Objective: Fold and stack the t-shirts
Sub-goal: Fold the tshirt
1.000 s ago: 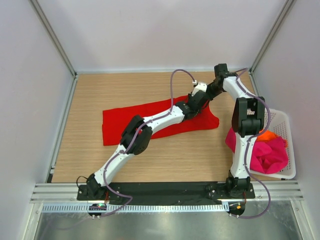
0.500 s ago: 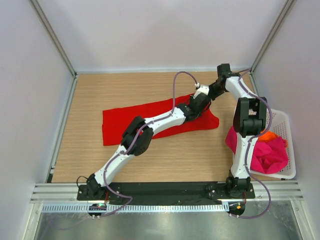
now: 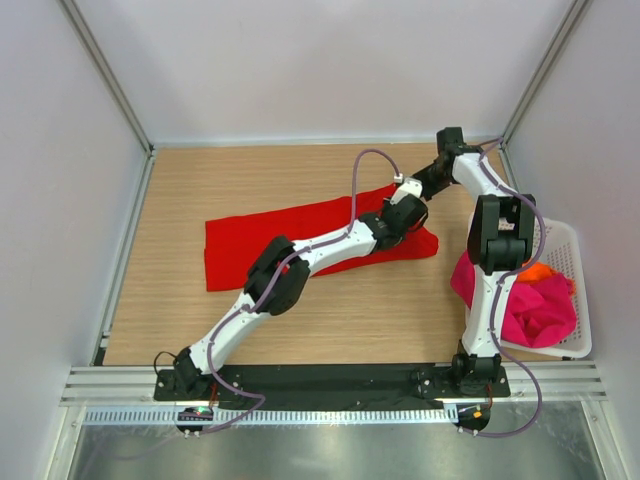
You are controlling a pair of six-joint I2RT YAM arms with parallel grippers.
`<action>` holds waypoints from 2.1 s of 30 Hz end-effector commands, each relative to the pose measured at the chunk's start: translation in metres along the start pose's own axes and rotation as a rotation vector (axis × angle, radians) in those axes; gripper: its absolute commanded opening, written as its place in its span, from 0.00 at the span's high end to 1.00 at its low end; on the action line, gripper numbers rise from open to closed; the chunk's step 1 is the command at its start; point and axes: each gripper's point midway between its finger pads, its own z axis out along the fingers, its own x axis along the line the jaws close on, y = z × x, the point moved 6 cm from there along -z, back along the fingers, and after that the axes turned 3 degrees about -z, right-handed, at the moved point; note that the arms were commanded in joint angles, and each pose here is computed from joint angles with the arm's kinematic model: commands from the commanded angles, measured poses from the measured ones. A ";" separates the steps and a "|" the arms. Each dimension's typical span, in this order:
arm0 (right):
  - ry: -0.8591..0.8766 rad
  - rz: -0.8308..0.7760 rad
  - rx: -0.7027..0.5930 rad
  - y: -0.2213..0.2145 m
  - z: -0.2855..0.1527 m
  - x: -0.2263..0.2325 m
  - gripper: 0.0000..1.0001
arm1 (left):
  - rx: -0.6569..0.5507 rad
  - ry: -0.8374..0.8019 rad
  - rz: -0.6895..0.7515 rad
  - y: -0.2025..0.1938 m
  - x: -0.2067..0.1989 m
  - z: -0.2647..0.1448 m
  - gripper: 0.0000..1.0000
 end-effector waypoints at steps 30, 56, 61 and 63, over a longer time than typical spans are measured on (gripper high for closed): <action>0.069 0.002 -0.022 0.015 -0.021 0.004 0.99 | 0.096 0.007 -0.050 -0.018 0.005 0.008 0.71; 0.045 -0.087 -0.046 0.012 -0.029 0.006 0.99 | 0.003 -0.057 -0.065 0.062 0.038 -0.040 1.00; 0.041 -0.108 -0.077 0.011 -0.032 0.002 0.99 | 0.038 -0.108 -0.064 0.062 0.040 -0.043 1.00; 0.049 -0.109 -0.071 0.009 -0.033 0.004 0.99 | 0.038 -0.081 -0.049 0.061 0.046 -0.043 1.00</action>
